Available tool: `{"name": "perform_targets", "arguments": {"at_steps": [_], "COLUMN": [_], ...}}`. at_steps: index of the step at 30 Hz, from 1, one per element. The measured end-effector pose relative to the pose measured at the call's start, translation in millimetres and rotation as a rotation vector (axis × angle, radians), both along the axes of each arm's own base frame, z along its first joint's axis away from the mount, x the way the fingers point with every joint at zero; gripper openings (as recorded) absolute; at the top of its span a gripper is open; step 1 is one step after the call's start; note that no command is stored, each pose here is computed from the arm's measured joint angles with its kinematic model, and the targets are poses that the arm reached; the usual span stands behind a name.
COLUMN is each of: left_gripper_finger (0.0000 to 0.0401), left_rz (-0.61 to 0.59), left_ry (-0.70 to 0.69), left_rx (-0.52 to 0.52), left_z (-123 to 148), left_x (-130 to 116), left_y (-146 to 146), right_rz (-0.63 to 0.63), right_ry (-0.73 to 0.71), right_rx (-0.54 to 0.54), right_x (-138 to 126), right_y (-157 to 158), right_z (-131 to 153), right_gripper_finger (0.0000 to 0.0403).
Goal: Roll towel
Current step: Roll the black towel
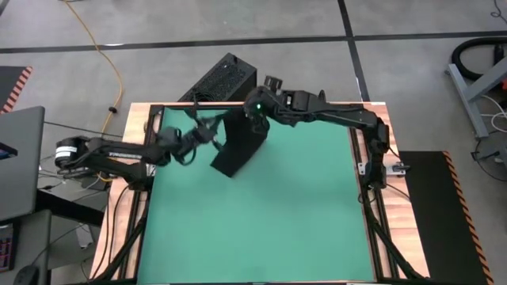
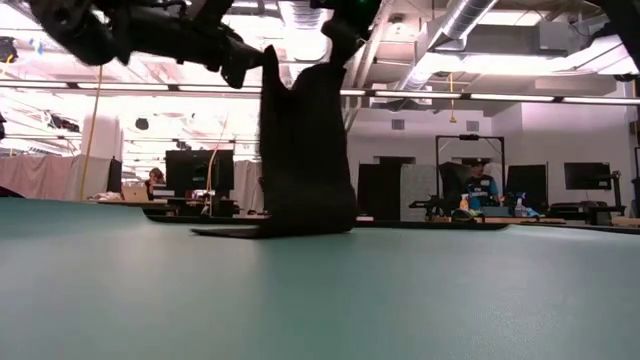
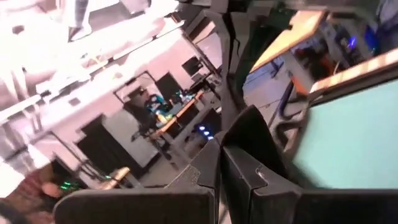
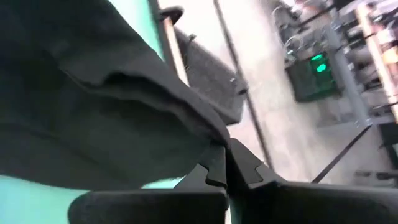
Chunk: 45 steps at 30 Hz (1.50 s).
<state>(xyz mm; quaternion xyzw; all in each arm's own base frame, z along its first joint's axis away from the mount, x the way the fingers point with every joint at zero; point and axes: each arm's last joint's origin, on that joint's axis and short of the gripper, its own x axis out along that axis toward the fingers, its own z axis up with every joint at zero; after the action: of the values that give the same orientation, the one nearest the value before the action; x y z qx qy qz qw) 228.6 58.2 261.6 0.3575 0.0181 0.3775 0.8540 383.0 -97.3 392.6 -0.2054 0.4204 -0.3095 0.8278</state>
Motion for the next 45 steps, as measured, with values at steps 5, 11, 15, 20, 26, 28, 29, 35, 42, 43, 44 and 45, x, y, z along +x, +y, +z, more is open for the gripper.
{"name": "perform_targets", "arguments": {"at_steps": [5,11,15,20,26,28,29,35,42,43,44,45], "left_gripper_finger": [0.0000,0.0000,0.0000,0.0000,0.0000,0.0000,0.0000,0.0000,0.0000,0.0000,0.0000,0.0000], "left_rz": [0.095,0.069,0.079,0.053,0.058,0.057,0.060,0.049,0.085,0.097,0.109,0.122], "left_ry": [0.087,0.093,0.135,0.181,0.231,0.250,0.255,0.269,0.319,0.320,0.317,0.310], "left_rx": [0.003,0.008,0.046,0.042,0.073,0.077,0.083,0.065,0.054,0.060,0.070,0.083], "left_z": [42.6,89.8,114.5,148.3,185.4,195.3,200.1,202.1,169.3,165.3,161.7,158.9], "left_x": [-2.9,-2.5,2.9,16.9,39.2,45.0,47.8,59.5,64.8,64.6,64.0,63.2], "left_y": [45.0,98.1,130.2,164.4,194.5,201.0,204.1,226.4,265.9,272.0,278.3,284.2], "right_rz": [-0.031,-0.088,-0.127,-0.165,-0.187,-0.204,-0.216,-0.209,-0.242,-0.238,-0.235,-0.232], "right_ry": [-0.065,-0.138,-0.202,-0.263,-0.310,-0.344,-0.362,-0.420,-0.416,-0.429,-0.439,-0.448], "right_rx": [-0.064,-0.139,-0.213,-0.250,-0.343,-0.385,-0.400,-0.380,-0.371,-0.370,-0.371,-0.377], "right_x": [-0.9,-8.6,-15.1,-25.9,-32.5,-36.0,-38.2,-48.1,-65.3,-68.8,-72.0,-75.2], "right_y": [-28.9,-68.2,-93.0,-115.4,-130.7,-137.4,-141.0,-156.6,-182.6,-186.4,-190.1,-193.7], "right_z": [8.5,18.8,28.8,38.9,50.2,55.9,58.3,60.0,53.5,54.5,55.4,56.5], "right_gripper_finger": [0.0007,0.0007,0.0007,0.0007,0.0007,0.0007,0.0007,0.0007,0.0007,0.0007,0.0007,0.0007]}}
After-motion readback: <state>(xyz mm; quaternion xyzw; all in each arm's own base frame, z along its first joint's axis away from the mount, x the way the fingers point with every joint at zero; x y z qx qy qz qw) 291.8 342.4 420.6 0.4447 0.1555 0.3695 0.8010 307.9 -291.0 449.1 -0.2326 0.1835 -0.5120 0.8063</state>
